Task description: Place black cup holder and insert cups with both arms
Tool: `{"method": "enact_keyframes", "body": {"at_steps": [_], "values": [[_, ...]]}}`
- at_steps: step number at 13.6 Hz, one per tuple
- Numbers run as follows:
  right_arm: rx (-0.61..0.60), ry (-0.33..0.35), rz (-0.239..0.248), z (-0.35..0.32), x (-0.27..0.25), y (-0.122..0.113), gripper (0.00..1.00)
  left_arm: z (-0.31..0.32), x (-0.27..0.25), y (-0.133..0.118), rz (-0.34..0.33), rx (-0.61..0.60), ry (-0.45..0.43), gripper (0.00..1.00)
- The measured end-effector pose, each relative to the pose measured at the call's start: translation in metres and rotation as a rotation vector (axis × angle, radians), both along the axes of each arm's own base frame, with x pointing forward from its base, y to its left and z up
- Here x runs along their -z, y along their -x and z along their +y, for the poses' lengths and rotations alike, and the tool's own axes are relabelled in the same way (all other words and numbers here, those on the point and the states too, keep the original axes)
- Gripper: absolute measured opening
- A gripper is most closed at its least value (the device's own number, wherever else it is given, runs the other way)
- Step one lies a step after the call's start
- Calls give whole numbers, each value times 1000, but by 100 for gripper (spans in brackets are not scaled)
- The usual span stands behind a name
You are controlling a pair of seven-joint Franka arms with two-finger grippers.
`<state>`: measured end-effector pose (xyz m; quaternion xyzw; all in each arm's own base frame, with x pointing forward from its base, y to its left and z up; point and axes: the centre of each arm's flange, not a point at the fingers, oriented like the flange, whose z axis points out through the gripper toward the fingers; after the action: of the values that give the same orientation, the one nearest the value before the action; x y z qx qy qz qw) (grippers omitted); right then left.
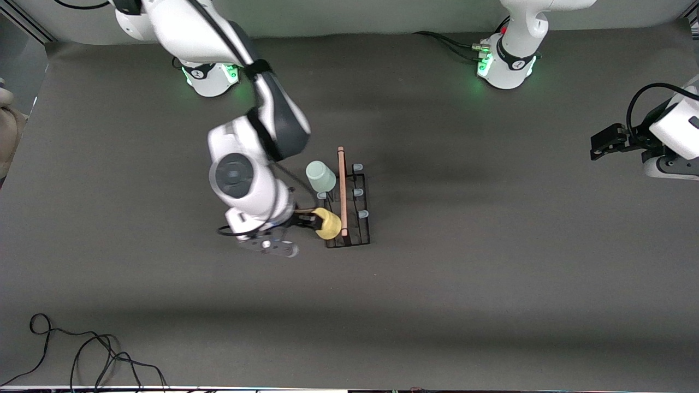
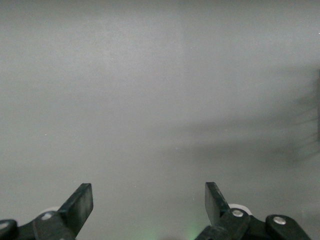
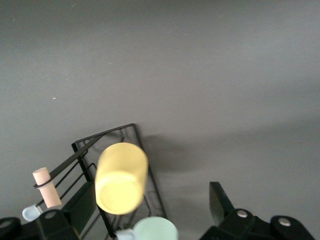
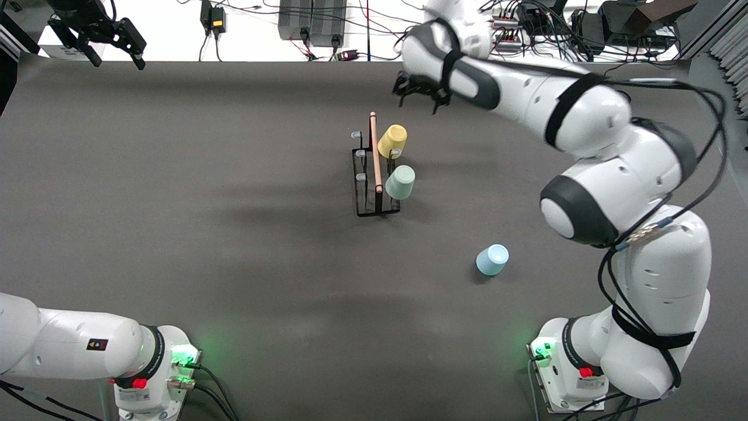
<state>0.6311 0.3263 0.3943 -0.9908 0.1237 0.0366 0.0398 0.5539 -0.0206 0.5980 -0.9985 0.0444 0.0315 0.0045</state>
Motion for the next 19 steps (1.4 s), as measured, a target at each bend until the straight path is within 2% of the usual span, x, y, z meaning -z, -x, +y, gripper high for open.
{"method": "enact_keyframes", "body": {"at_steps": [2, 4, 10, 16, 19], "values": [[19, -26, -10, -47, -48, -8, 100, 0, 0, 0, 0, 0, 0, 100], [-17, -38, -21, -96, -91, -7, 100, 0, 0, 0, -1, 0, 0, 100], [-15, -42, 20, -230, -150, 6, 100, 0, 0, 0, -1, 0, 0, 100], [-46, -11, -22, -279, -196, 25, 100, 0, 0, 0, -1, 0, -1, 100], [-73, 25, -26, -291, -205, 41, 100, 0, 0, 0, -1, 0, -1, 100]]}}
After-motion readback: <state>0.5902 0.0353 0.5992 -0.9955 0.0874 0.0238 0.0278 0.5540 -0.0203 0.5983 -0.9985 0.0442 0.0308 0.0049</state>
